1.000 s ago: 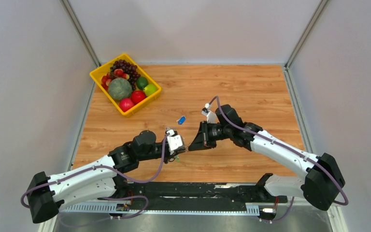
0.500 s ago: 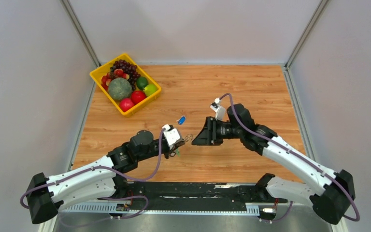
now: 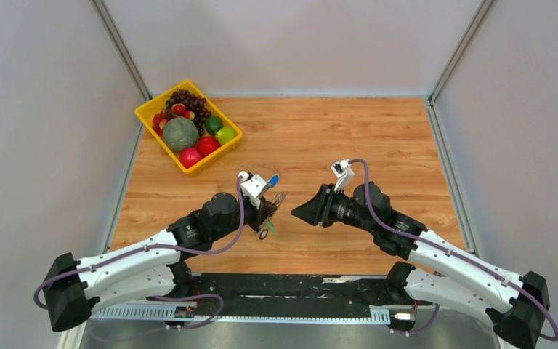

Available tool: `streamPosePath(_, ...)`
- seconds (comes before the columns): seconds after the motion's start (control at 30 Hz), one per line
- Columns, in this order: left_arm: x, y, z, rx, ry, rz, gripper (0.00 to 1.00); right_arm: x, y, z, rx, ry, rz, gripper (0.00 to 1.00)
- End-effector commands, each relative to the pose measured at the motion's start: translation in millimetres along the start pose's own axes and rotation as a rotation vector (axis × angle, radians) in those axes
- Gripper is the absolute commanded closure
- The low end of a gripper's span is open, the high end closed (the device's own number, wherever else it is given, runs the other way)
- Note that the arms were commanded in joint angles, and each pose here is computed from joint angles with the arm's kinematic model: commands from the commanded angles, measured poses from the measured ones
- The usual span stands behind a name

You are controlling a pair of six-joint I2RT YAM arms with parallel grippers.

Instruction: Remove the keys from the keyring

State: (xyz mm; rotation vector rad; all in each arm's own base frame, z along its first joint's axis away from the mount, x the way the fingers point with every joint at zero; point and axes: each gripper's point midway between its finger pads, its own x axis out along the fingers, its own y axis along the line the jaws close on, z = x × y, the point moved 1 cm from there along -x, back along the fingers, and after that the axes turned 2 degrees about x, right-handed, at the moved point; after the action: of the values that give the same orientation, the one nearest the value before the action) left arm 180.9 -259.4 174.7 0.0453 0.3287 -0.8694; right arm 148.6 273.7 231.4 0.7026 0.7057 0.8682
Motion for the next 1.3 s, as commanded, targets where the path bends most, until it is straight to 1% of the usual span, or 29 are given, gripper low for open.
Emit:
streamPosePath(0.0, 1.1, -4.8, 44.0, -0.12, -0.128, 0.012, 1.0, 14.4, 18.1, 14.8, -0.03, -0.132, -0.001, 0.66)
streamPosePath(0.17, 0.1, -7.7, 46.0, -0.124, -0.135, -0.006, 1.0, 32.4, 25.2, 17.6, -0.064, -0.16, -0.028, 0.7)
streamPosePath(0.47, -3.5, -10.5, 45.2, -0.121, -0.149, -0.029, 1.0, 51.7, 21.8, 28.5, -0.08, -0.189, -0.087, 0.72)
streamPosePath(0.8, -5.5, -13.1, 46.9, -0.122, -0.161, -0.046, 1.0, 62.0, 18.2, 26.6, -0.082, -0.173, -0.109, 0.74)
streamPosePath(1.0, -6.1, -15.1, 46.7, -0.122, -0.163, -0.059, 1.0, 62.8, 17.9, 26.6, -0.089, -0.172, -0.111, 0.81)
streamPosePath(1.03, -6.5, -15.5, 47.1, -0.123, -0.166, -0.062, 1.0, 62.9, 18.0, 26.8, -0.09, -0.173, -0.111, 0.84)
streamPosePath(1.07, -6.8, -16.1, 47.4, -0.124, -0.168, -0.066, 1.0, 62.9, 17.4, 27.6, -0.091, -0.176, -0.114, 0.89)
streamPosePath(1.17, -7.5, -17.1, 46.1, -0.125, -0.173, -0.073, 1.0, 62.6, 18.8, 29.1, -0.1, -0.179, -0.111, 0.92)
streamPosePath(1.27, -7.4, -17.2, 44.2, -0.123, -0.17, -0.076, 1.0, 61.8, 20.4, 29.0, -0.105, -0.177, -0.105, 0.99)
